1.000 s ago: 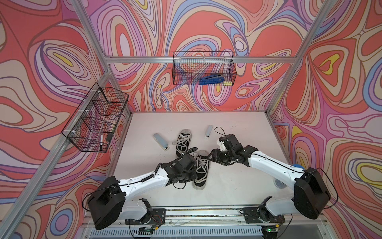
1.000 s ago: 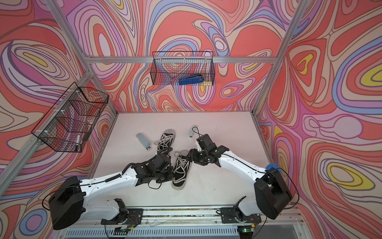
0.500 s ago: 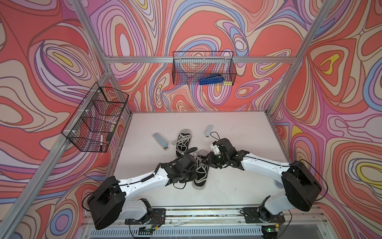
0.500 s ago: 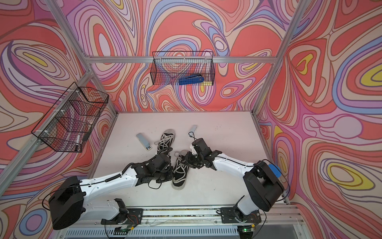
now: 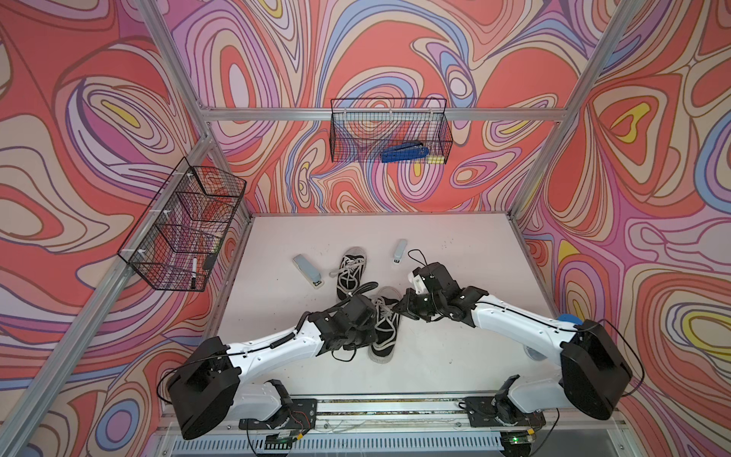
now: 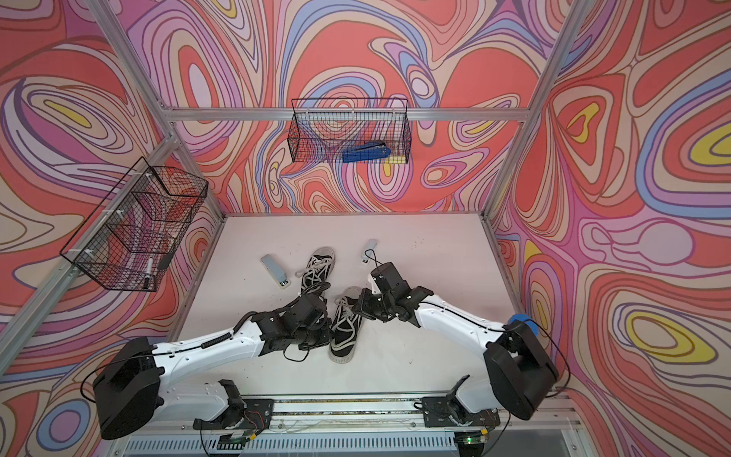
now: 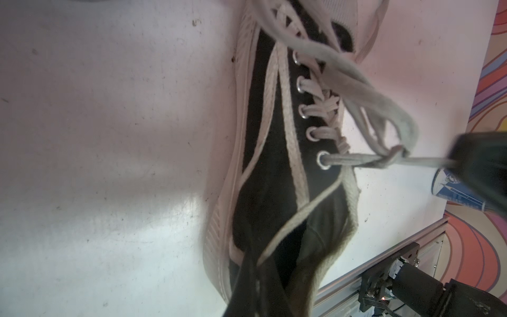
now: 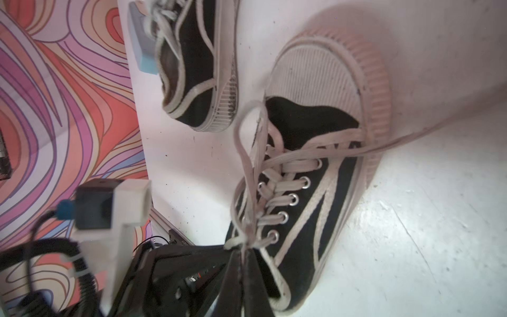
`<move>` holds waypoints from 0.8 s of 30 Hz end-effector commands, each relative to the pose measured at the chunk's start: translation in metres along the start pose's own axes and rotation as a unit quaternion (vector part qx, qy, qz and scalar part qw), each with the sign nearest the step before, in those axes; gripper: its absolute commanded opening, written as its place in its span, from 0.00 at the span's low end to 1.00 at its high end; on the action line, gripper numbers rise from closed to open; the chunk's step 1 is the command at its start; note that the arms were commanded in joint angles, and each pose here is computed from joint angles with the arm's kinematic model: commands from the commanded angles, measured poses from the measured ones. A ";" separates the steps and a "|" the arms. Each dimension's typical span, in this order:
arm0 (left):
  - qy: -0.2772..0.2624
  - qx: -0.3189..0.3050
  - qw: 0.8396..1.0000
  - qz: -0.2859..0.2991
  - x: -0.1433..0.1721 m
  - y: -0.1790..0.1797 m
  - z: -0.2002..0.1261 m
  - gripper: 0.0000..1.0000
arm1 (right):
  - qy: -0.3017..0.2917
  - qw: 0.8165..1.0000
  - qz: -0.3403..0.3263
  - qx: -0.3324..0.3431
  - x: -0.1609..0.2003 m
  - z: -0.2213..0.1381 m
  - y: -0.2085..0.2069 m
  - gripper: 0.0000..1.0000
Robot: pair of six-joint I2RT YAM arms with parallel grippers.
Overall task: Remove the insole from the shoe
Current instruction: Untie the shoelace on the shoe.
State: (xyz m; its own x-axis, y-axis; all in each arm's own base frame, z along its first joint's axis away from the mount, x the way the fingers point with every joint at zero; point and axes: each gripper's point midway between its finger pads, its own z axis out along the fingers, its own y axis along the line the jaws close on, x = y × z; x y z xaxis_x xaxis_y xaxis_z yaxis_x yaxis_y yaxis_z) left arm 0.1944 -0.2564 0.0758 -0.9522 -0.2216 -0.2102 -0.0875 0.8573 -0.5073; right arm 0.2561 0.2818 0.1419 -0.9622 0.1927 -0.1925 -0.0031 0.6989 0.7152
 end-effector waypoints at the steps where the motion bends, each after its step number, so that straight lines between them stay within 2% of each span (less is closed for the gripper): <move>1: -0.017 0.006 1.000 -0.004 -0.006 -0.007 -0.005 0.00 | -0.063 0.997 -0.040 -0.009 -0.023 -0.045 0.033 0.00; 8: -0.014 0.002 1.000 -0.002 -0.005 -0.005 -0.005 0.00 | -0.169 0.981 -0.096 -0.024 -0.064 -0.117 0.084 0.00; 16: -0.014 -0.007 1.000 0.000 -0.005 -0.001 -0.006 0.00 | -0.239 0.957 -0.146 -0.069 -0.099 -0.164 0.136 0.00; 19: -0.012 -0.005 1.000 0.001 -0.004 -0.002 -0.004 0.00 | -0.238 0.957 -0.147 -0.073 -0.108 -0.158 0.140 0.00; 24: -0.011 0.000 1.000 0.001 -0.004 -0.004 -0.003 0.00 | -0.191 0.972 -0.120 -0.066 -0.116 -0.098 0.121 0.00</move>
State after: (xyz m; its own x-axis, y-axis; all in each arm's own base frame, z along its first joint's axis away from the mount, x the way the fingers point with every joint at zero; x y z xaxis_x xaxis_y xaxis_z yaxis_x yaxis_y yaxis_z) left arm 0.1944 -0.2552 0.0752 -0.9518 -0.2219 -0.2117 -0.0888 0.8602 -0.5022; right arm 0.3265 0.2622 0.3549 -0.7078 0.3256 -0.6269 -0.3080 0.6564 0.6887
